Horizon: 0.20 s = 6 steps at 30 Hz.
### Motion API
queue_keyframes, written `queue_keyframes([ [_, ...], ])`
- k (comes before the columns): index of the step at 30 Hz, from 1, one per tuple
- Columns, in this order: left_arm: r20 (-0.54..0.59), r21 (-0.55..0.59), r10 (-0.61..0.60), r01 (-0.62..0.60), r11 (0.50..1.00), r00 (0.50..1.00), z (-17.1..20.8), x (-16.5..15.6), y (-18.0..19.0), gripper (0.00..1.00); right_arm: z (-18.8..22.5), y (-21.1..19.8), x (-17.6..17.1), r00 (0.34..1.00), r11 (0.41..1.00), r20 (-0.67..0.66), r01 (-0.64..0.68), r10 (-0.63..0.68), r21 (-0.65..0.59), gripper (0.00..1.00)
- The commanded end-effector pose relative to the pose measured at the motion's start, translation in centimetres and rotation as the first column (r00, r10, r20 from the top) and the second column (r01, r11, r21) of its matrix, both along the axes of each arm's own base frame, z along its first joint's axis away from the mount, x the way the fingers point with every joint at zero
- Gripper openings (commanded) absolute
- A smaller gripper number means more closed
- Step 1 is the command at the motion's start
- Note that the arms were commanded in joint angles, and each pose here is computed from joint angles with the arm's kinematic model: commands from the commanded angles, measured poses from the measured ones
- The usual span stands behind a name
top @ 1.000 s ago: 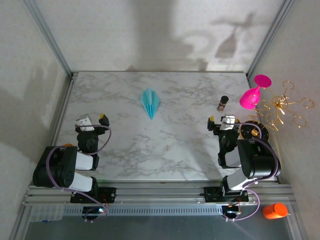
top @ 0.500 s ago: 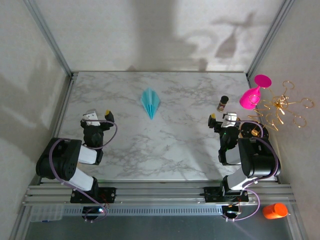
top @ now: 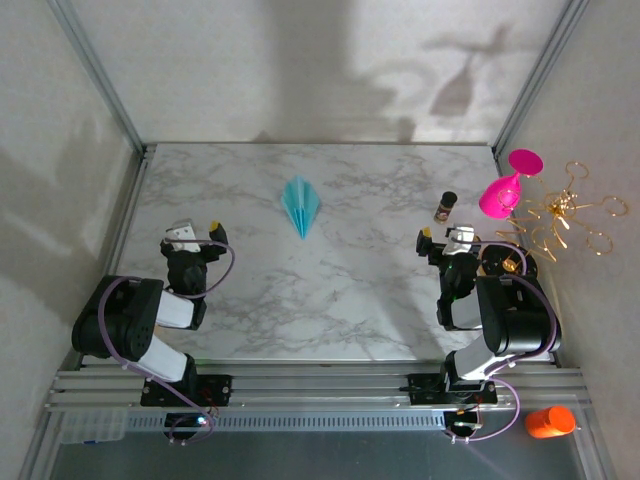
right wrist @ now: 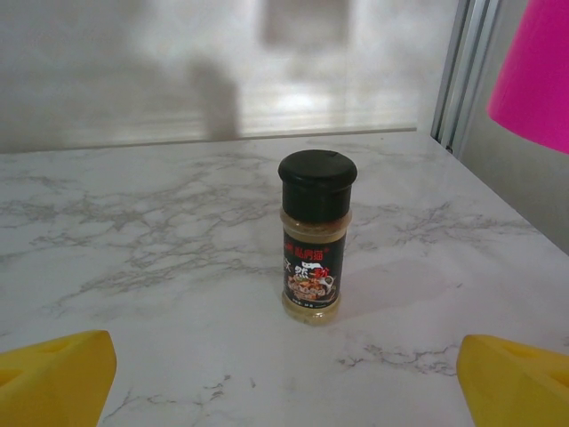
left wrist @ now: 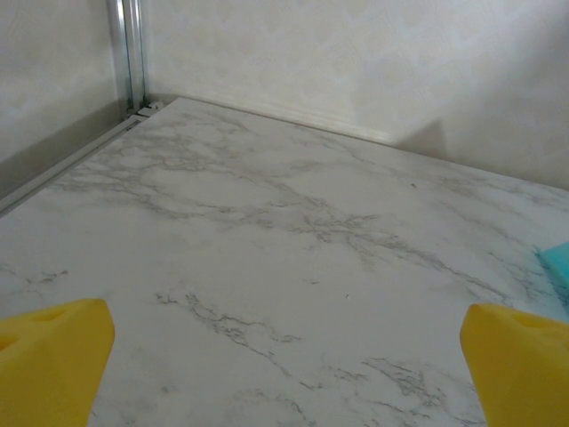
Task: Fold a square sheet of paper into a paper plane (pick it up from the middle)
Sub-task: Reset both arms
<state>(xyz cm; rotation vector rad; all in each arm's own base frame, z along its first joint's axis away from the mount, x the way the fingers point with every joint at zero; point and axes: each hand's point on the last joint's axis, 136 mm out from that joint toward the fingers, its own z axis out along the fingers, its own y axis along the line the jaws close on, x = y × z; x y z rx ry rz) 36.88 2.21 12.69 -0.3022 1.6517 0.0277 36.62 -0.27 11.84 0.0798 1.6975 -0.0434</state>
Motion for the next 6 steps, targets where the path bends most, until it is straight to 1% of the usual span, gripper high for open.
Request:
queue_keyframes([
  [1,0.001,0.013,0.01,-0.01,1.0,1.0,0.27,0.48,0.03,0.99,0.78,-0.07,0.52,1.0,1.0,0.024,-0.002,0.001,0.007,0.99],
  [6,-0.001,0.012,-0.007,0.007,1.0,1.0,0.21,0.54,-0.14,0.99,0.81,-0.07,0.52,1.0,1.0,0.025,-0.002,0.001,0.007,0.99],
])
